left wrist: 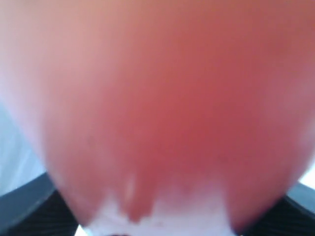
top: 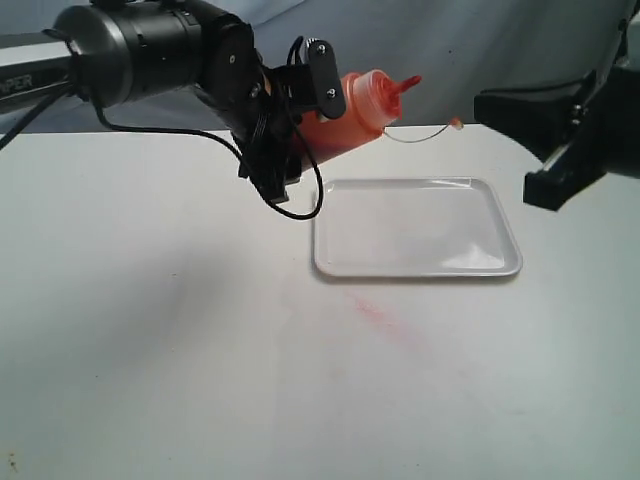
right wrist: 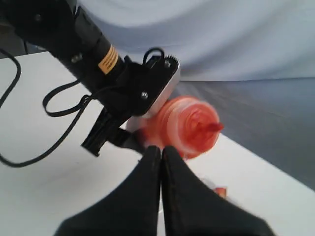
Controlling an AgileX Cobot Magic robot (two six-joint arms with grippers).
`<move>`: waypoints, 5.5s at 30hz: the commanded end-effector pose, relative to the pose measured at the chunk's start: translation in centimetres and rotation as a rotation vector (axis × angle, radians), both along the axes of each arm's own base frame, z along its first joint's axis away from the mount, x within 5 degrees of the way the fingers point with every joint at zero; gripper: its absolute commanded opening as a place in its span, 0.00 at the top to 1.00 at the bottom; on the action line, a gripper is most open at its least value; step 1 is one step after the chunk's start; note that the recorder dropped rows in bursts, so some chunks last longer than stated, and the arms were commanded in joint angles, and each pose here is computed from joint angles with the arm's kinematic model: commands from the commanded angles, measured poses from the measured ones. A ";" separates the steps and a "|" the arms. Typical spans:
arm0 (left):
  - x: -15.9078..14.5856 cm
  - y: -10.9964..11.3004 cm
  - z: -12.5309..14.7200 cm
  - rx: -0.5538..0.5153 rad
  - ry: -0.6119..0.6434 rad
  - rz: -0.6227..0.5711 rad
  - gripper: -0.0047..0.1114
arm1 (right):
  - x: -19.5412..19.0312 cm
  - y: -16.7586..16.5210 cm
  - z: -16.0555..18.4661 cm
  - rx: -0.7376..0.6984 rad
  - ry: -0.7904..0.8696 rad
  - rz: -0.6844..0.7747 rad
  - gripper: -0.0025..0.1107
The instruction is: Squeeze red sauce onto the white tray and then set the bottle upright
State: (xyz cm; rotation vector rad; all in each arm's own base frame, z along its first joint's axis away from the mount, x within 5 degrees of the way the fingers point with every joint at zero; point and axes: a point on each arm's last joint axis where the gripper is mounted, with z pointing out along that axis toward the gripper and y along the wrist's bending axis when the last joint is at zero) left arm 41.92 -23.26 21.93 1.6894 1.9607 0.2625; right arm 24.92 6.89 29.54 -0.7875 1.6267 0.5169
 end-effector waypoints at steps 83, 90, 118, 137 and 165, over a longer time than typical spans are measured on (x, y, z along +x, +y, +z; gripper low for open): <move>-1.6 -7.8 1.1 0.791 -0.431 -0.060 0.96 | 10.9 1.9 -9.5 -0.330 0.202 -0.030 0.35; -2.4 -7.4 2.1 0.763 -0.336 -0.085 0.96 | 11.2 2.1 -11.8 -0.360 0.250 0.023 0.35; -4.1 -7.7 4.2 0.656 -0.222 -0.256 0.96 | 11.1 6.0 -10.0 -0.378 0.151 0.189 0.34; -3.7 -7.4 4.2 0.650 -0.233 -0.252 0.96 | 12.0 5.1 -10.1 -0.393 0.166 0.041 0.05; -3.7 -7.5 4.2 0.642 -0.238 -0.256 0.96 | 12.4 5.7 -9.4 -0.393 0.122 0.129 0.05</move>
